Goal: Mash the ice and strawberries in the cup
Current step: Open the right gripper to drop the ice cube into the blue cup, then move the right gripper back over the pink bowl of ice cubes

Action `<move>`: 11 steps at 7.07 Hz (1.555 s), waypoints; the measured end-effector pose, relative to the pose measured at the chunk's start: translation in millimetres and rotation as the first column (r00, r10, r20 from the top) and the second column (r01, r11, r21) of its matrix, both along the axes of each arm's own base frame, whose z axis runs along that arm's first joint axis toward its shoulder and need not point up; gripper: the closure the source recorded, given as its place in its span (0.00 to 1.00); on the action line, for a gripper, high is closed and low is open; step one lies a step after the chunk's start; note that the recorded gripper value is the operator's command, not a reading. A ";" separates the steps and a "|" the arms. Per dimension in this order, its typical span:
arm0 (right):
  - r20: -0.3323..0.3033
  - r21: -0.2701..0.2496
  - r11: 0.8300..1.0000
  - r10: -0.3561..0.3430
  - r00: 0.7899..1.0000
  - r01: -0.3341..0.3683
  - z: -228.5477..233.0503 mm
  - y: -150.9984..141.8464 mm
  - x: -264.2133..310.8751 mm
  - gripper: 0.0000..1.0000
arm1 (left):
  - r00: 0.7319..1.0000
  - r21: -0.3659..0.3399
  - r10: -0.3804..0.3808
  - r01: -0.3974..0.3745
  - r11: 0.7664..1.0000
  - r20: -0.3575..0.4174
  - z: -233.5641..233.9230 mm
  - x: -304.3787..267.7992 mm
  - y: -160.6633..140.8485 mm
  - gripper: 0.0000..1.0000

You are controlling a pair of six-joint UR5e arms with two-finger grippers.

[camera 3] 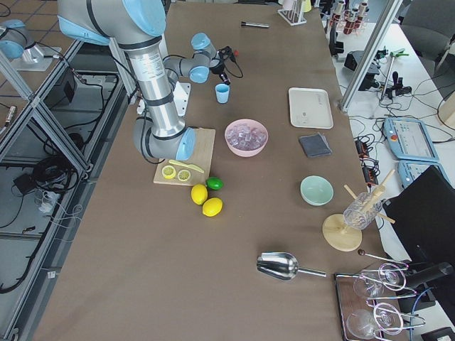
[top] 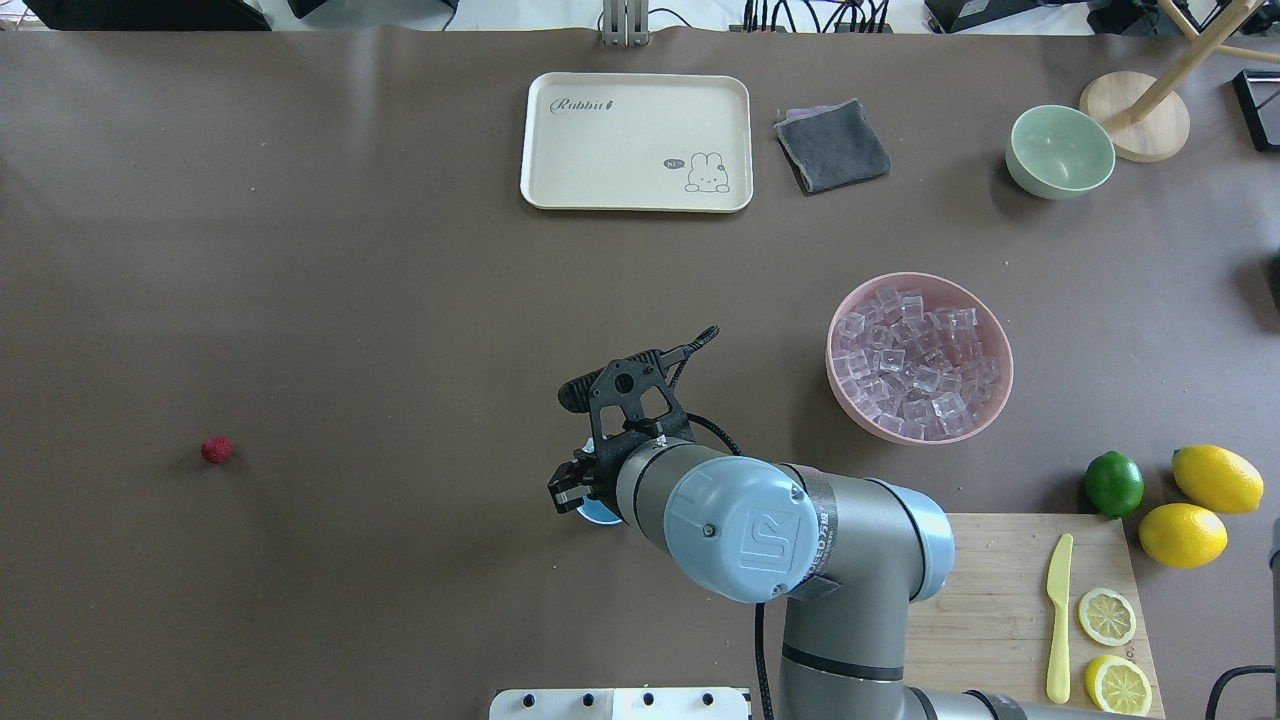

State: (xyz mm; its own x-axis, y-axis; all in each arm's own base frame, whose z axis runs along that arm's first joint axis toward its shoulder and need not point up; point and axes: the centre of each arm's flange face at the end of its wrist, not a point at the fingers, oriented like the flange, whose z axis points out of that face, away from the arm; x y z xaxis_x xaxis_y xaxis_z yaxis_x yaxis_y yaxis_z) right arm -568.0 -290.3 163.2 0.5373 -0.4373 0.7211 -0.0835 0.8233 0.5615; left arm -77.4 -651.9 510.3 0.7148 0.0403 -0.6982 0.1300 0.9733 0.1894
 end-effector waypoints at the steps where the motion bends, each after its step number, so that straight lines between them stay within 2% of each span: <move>1: -0.004 0.000 1.000 0.000 1.000 0.000 2.3 0.0 -0.1 0.11 | 1.000 -0.001 0.000 0.000 1.000 0.000 0.9 0.0 0.5 0.01; 2: -0.002 0.000 1.000 -0.002 1.000 0.002 2.0 0.9 0.4 0.01 | 1.000 -0.002 0.000 0.000 1.000 0.000 1.8 0.0 1.0 0.01; 7: 0.038 0.010 1.000 0.019 0.999 -0.019 -5.8 -5.7 21.7 0.01 | 1.000 0.005 0.000 0.001 1.000 -0.001 -1.5 -0.4 1.5 0.01; 9: 0.050 -0.005 0.999 0.052 0.997 -0.052 -4.4 -39.8 53.1 0.01 | 1.000 0.013 0.000 0.000 1.000 -0.001 -5.9 -0.2 2.0 0.01; 11: 0.059 -0.048 0.995 0.093 0.994 -0.090 2.1 -86.3 93.3 0.00 | 1.000 0.031 0.002 -0.002 1.000 -0.014 -17.7 -0.7 5.2 0.01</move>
State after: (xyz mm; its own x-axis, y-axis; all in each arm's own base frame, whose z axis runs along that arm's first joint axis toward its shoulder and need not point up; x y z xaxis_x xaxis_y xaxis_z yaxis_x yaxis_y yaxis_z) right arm -474.8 -376.6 165.4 0.5278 -0.3547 0.7718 -0.1929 0.8348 0.5156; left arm -78.1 -646.8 492.6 0.7048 0.0634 -0.7066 0.1311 0.9672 0.2175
